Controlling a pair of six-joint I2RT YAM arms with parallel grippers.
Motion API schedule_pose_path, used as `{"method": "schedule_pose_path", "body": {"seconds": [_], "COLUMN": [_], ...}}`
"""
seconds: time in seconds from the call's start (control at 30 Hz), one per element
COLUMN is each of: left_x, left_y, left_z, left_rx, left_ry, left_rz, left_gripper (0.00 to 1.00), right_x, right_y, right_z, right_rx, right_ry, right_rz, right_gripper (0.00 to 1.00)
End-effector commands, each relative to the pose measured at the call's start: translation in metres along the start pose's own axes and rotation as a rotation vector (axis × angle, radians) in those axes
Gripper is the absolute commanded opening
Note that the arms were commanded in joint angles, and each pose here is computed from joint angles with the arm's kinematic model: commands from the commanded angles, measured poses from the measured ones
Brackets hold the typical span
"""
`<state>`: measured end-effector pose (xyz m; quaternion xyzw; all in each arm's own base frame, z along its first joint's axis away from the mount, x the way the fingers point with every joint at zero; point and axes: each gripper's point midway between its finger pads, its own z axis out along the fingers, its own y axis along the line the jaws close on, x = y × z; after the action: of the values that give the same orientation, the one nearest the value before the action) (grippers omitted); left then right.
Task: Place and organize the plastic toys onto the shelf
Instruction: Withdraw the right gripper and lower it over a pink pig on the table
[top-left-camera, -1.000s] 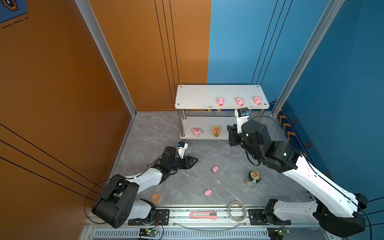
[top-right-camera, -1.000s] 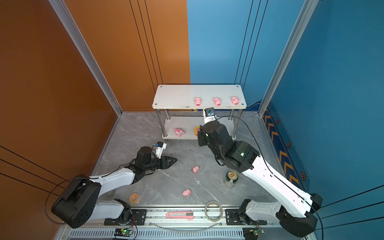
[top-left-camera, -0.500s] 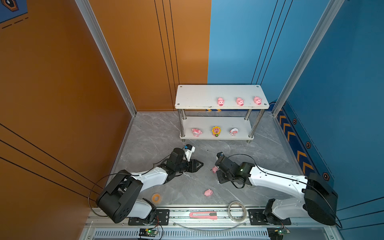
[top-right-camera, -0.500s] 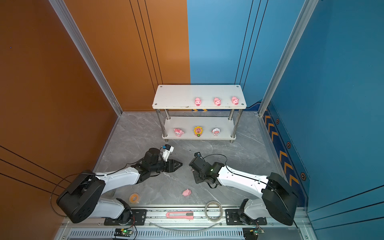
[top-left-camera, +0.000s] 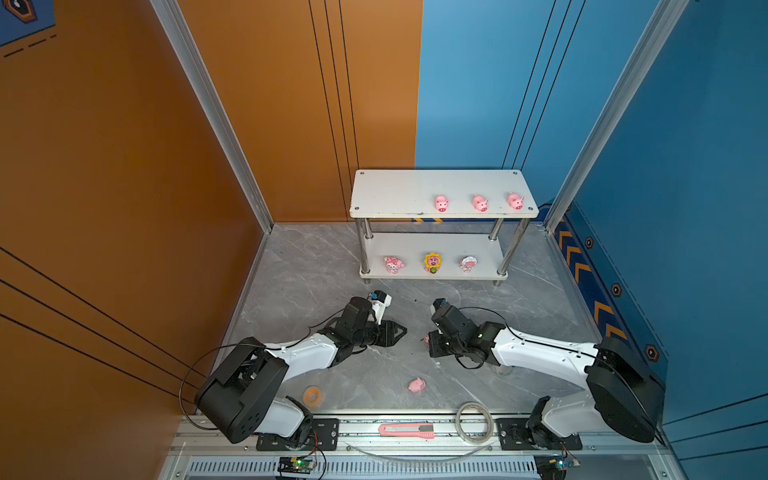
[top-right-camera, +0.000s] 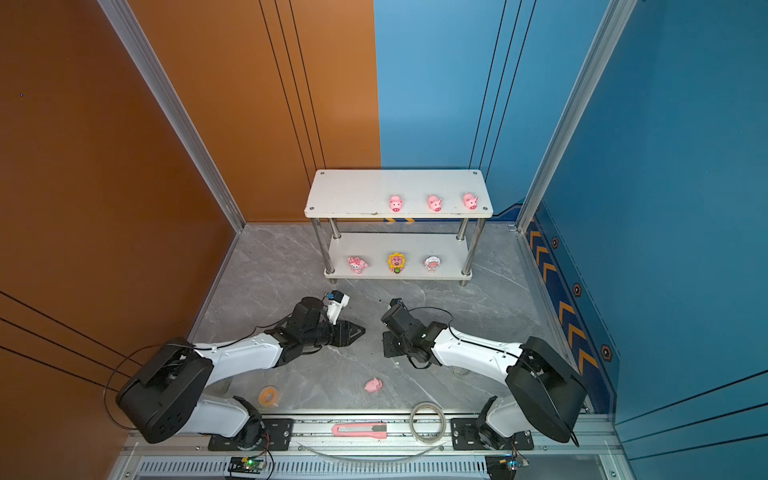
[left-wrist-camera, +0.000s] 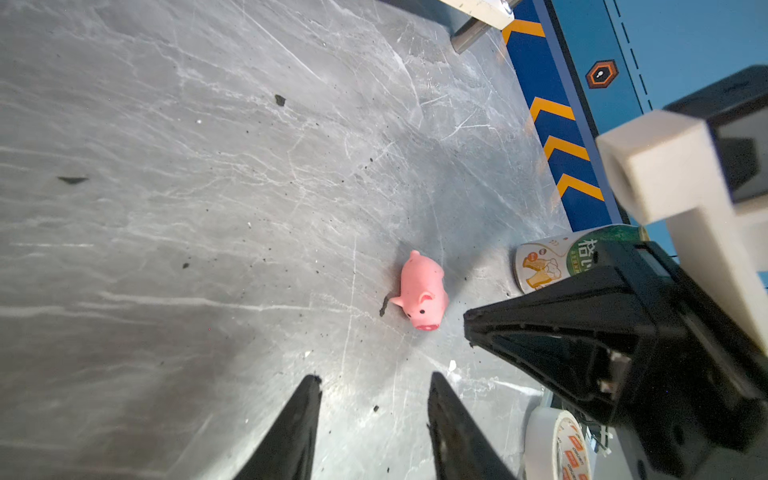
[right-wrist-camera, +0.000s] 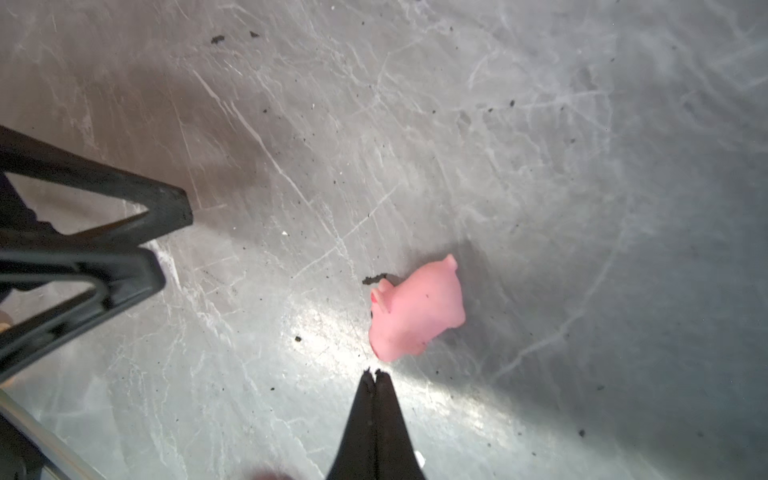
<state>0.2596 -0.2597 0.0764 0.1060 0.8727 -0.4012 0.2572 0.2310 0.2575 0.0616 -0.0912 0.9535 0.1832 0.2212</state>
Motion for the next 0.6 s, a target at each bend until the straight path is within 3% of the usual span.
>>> {"method": "schedule_pose_path", "body": {"seconds": [0.0,0.27,0.57], "left_x": [-0.006,-0.006,-0.006], "left_y": [0.001,0.001,0.002], "left_z": [0.004,0.006,0.009], "left_rx": [-0.013,-0.007,-0.001], "left_ry": [0.000,0.008,0.018], "left_rz": [0.029,0.028,0.023], "left_gripper": [0.45,0.44,0.45], "right_x": [-0.016,-0.003,0.028], "right_y": [0.002,-0.016,-0.052], "right_z": [0.003,0.028,0.008], "right_rx": [0.001,0.056,0.142], "right_ry": [-0.037,0.007,-0.003], "right_rz": [0.038,0.067,0.114], "right_gripper": [0.00,0.00,0.00]}}
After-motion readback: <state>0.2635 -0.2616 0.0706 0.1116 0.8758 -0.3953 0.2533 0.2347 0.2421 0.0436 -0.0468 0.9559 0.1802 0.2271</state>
